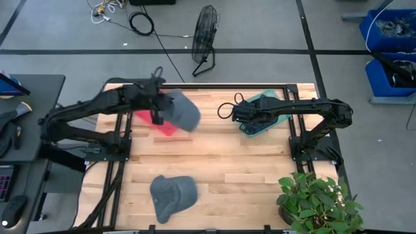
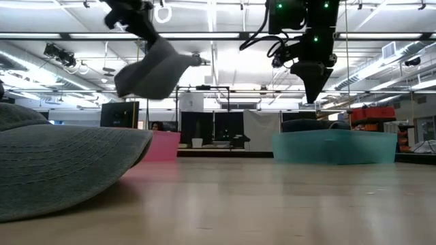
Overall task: Pick & Place hat
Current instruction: Put the top gray cap into the red bin, then put the gray cap into the red bin
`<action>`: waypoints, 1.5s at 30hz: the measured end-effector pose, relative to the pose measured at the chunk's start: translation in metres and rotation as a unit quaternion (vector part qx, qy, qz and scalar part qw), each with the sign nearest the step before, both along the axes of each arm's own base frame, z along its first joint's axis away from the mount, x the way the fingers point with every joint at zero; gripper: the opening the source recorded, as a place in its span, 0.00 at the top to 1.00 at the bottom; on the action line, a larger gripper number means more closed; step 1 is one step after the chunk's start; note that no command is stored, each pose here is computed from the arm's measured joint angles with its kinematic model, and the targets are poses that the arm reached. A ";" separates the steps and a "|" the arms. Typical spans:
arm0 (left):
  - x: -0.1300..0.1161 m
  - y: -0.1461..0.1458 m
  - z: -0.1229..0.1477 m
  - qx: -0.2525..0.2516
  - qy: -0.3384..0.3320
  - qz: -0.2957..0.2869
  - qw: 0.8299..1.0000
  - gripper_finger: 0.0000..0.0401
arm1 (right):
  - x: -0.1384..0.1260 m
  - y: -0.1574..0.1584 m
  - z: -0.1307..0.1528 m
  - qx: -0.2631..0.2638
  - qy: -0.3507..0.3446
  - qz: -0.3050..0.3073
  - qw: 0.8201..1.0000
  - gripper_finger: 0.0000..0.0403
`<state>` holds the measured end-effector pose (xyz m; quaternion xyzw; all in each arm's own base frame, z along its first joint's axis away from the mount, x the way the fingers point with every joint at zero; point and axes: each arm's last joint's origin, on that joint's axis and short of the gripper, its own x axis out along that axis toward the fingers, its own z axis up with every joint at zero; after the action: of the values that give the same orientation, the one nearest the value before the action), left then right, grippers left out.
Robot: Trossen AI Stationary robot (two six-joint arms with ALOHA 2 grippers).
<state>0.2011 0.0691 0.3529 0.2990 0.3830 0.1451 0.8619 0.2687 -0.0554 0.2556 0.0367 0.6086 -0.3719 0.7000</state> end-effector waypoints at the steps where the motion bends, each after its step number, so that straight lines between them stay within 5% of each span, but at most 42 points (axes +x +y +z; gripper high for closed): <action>1: -0.005 0.002 0.000 0.009 0.016 0.002 1.000 0.96 | 0.000 0.000 0.000 0.001 0.001 0.003 1.000 0.71; 11: -0.032 0.035 -0.038 -0.028 0.160 0.085 0.983 0.97 | 0.003 0.000 0.000 -0.001 -0.009 0.015 1.000 0.71; 23: -0.023 0.065 -0.123 -0.040 0.237 0.042 0.970 0.96 | 0.006 -0.001 0.000 -0.003 -0.023 0.015 1.000 0.71; 31: -0.006 0.074 -0.142 -0.114 0.181 0.099 0.972 0.91 | 0.008 -0.001 0.001 -0.005 -0.030 0.020 0.999 0.71; 36: -0.002 0.079 -0.143 -0.111 0.152 0.153 0.970 0.80 | 0.008 -0.001 0.001 -0.005 -0.030 0.025 0.999 0.71; 45: 0.015 0.064 -0.125 -0.107 0.126 0.137 0.977 0.59 | 0.009 -0.001 0.001 -0.006 -0.033 0.025 0.999 0.71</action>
<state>0.2157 0.1334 0.2278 0.1657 0.5390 0.1807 0.8058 0.2773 -0.0566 0.2564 0.0296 0.5839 -0.3563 0.7289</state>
